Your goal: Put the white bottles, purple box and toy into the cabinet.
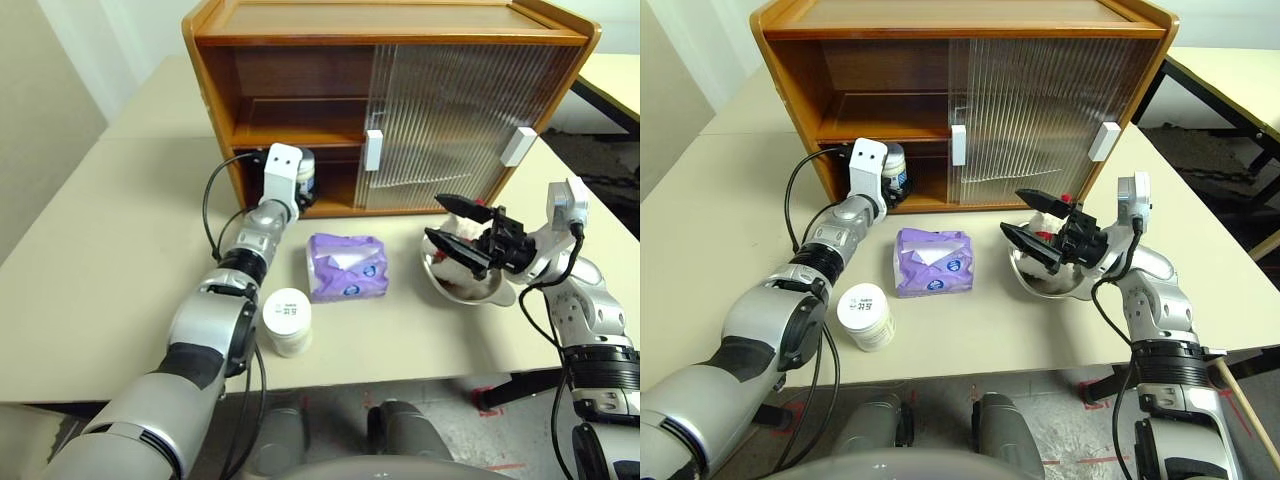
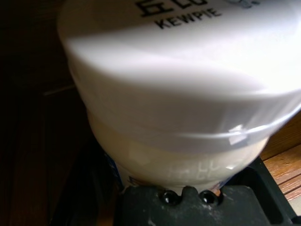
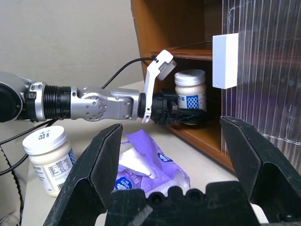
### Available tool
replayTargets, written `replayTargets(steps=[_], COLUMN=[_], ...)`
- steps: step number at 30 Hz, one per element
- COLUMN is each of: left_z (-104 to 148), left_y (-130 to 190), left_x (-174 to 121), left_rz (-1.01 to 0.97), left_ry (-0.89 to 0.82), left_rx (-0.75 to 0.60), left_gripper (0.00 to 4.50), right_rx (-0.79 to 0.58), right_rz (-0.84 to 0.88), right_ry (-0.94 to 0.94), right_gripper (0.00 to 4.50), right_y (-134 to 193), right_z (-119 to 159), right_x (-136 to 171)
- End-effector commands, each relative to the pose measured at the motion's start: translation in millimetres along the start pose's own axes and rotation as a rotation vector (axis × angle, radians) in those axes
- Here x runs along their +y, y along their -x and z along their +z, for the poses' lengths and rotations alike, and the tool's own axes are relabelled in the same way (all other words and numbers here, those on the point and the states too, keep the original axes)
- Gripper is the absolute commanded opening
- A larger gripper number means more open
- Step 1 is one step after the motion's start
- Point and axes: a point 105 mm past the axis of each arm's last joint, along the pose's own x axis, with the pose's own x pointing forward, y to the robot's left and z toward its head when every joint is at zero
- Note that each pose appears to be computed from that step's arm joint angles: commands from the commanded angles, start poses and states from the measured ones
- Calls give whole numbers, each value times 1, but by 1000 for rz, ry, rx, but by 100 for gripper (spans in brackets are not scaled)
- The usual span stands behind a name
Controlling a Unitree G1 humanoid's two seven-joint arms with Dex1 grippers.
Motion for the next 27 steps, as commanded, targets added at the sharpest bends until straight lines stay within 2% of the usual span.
replayTargets(steps=[1,3,7,27], left_z=[13,12,12,6], left_y=[-3,-3,-3,0], left_x=[-6,-8,-10,-13], left_rz=[-17,-22,-29,-42], left_ry=[6,8,10,24], left_rx=[-37,-34,-31,-44], left_gripper=[316,316,448,448], right_rx=[9,8,9,11], right_rz=[15,14,15,27], right_ry=[18,19,17,13], right_gripper=[450,450,450,450], right_y=[-1,-1,-1,-4], right_z=[3,3,2,0], right_x=[2,1,2,3])
